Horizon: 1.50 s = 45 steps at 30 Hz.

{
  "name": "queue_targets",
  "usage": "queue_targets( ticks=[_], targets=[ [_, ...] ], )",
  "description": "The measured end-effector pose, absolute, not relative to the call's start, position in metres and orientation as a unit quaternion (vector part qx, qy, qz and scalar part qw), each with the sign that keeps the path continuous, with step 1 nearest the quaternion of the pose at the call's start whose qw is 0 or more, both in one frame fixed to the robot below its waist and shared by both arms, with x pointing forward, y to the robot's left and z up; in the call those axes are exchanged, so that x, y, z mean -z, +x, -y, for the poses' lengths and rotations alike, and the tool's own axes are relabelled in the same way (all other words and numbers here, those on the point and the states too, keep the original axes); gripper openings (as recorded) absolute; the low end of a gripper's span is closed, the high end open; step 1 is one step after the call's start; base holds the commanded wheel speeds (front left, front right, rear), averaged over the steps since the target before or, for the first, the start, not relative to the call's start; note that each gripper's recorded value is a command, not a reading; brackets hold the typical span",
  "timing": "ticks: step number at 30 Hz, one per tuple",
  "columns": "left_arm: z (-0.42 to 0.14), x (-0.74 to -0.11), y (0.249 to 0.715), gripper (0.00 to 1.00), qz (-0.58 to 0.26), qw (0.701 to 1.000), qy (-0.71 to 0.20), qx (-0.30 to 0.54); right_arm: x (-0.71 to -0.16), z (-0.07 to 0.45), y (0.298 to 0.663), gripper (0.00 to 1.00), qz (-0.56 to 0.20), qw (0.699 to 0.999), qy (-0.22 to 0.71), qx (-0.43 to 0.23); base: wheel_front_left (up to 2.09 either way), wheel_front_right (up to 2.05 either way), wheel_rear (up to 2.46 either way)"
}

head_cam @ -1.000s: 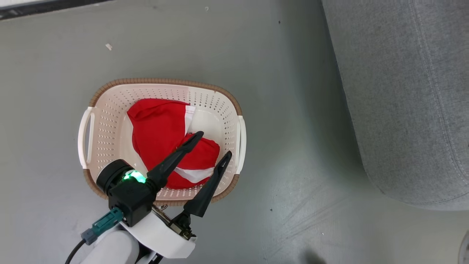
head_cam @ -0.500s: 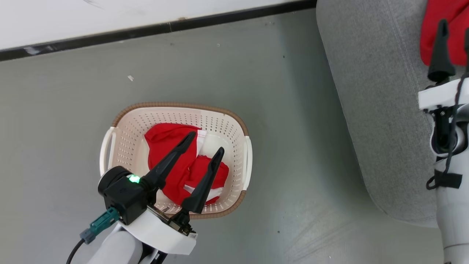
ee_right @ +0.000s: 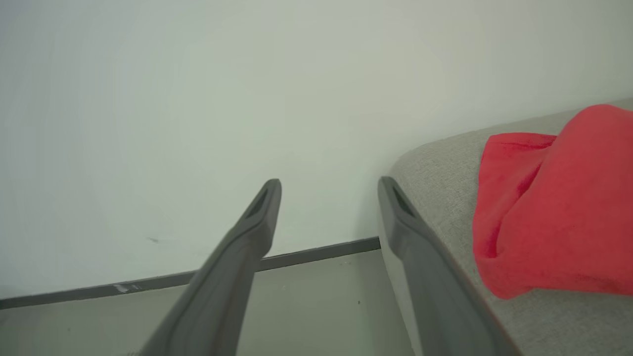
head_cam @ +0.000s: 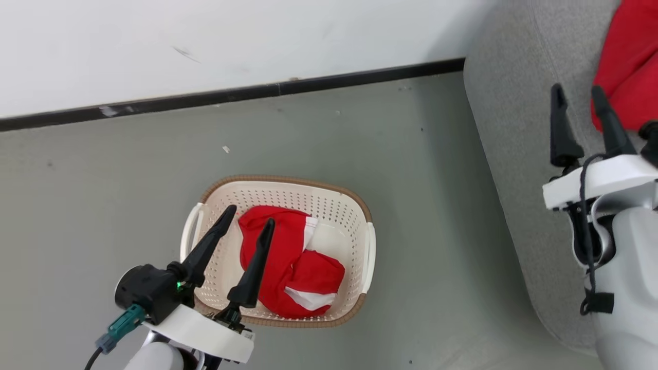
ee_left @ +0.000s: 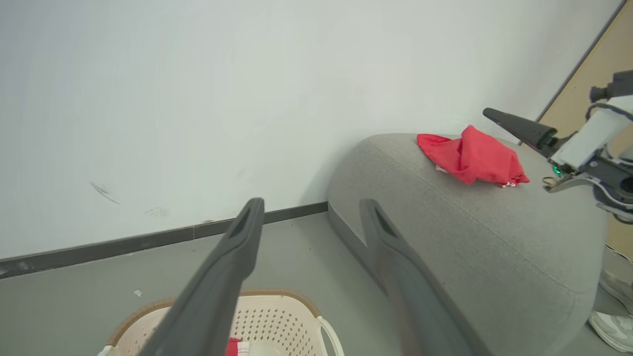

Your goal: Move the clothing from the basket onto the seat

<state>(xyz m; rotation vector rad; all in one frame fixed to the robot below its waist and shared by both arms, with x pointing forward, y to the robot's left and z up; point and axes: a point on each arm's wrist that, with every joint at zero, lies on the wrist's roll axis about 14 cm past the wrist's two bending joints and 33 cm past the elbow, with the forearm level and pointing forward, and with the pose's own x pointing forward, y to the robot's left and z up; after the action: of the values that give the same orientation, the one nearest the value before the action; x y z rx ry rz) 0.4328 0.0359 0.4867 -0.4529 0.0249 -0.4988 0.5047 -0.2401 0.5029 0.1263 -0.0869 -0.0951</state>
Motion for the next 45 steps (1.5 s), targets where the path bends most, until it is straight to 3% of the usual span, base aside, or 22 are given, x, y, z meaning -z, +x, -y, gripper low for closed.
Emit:
queue_targets(
  ticks=[9,23,45],
  targets=[
    [-0.075,-0.494,0.421,1.00,-0.003,0.962,-0.206,0.181,-0.505,0.189,0.487,1.00,0.036,0.998,0.040,-0.024,0.00,0.00,0.00],
    [-0.119,-0.504,0.389,1.00,0.011,0.973,-0.206,0.107,-0.499,0.142,0.451,1.00,0.018,0.995,0.043,-0.085,0.00,0.00,0.00],
    [-0.146,-0.507,0.336,1.00,0.024,0.976,-0.206,0.067,-0.503,0.128,0.403,1.00,0.023,0.993,0.053,-0.100,0.00,0.00,0.00]
  ],
)
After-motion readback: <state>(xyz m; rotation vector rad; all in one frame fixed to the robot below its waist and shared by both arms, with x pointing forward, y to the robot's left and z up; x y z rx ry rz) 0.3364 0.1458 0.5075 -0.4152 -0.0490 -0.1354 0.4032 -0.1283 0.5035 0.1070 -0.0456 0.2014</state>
